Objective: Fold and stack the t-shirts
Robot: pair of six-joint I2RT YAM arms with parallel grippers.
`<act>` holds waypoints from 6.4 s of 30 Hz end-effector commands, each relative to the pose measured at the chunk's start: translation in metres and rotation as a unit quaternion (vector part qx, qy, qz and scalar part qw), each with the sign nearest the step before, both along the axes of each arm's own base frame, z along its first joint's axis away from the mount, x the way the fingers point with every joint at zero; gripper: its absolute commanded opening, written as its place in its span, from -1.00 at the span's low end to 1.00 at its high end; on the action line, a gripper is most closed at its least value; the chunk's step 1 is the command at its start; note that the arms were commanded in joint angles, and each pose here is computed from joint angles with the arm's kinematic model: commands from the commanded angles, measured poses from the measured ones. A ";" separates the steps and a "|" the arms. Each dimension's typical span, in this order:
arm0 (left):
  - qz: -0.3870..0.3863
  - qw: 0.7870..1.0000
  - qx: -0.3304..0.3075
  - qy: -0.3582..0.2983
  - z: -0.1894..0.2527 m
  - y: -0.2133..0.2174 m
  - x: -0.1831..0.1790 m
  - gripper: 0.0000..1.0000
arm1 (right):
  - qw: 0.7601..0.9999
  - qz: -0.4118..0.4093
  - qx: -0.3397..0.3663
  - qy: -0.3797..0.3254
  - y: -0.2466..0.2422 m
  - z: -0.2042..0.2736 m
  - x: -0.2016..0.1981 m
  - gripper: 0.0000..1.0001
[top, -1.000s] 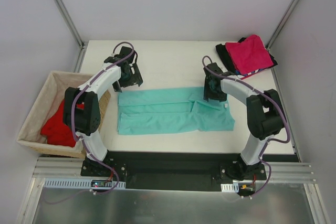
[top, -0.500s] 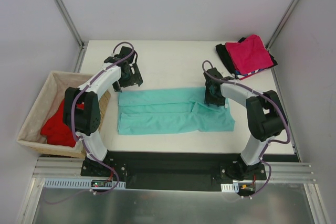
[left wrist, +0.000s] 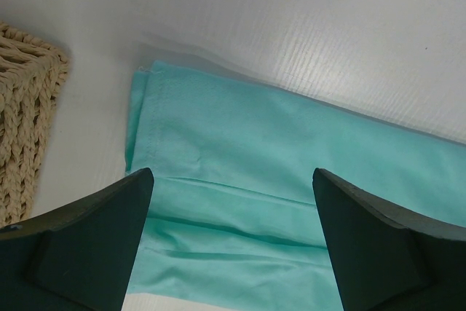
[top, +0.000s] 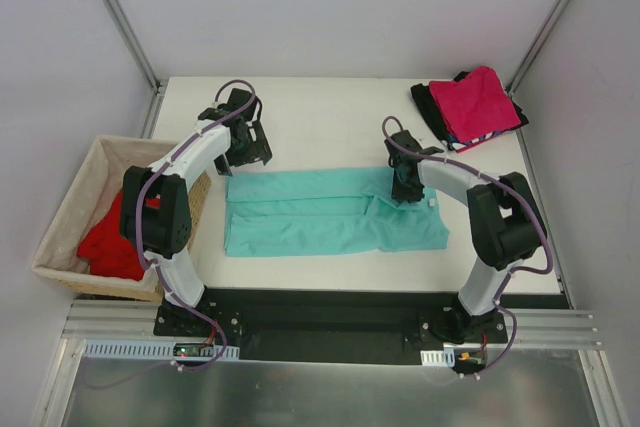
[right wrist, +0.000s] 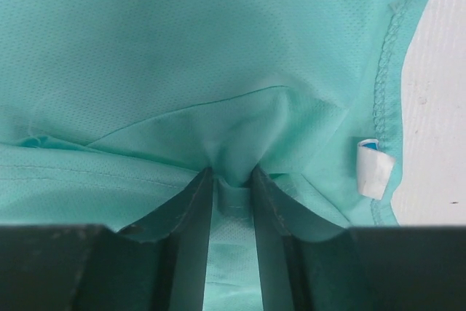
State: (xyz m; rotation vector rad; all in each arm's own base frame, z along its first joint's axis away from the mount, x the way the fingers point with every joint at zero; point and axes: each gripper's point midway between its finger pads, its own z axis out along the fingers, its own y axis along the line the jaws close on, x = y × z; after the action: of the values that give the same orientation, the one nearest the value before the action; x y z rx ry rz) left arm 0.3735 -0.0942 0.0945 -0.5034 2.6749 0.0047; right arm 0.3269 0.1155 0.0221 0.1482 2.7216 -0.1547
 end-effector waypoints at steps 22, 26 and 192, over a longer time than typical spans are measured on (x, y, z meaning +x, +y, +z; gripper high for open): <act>-0.006 1.000 0.001 -0.002 0.004 -0.004 -0.003 0.84 | 0.998 0.013 -0.057 -0.037 -0.007 0.043 -0.018 0.05; -0.009 1.000 0.003 -0.003 0.004 -0.004 -0.003 0.83 | 0.998 0.013 -0.053 -0.028 -0.005 0.033 -0.021 0.02; -0.361 0.840 -0.399 0.072 -0.033 -0.299 -0.034 -0.50 | 0.985 0.024 -0.074 -0.153 -0.032 0.121 -0.083 0.31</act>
State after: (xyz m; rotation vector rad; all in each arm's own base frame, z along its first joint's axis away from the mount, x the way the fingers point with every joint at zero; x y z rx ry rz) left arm 0.3324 -0.3925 0.0358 0.3386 2.7962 -1.3446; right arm 0.2424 0.0839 0.1429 0.0436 2.3982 -0.2974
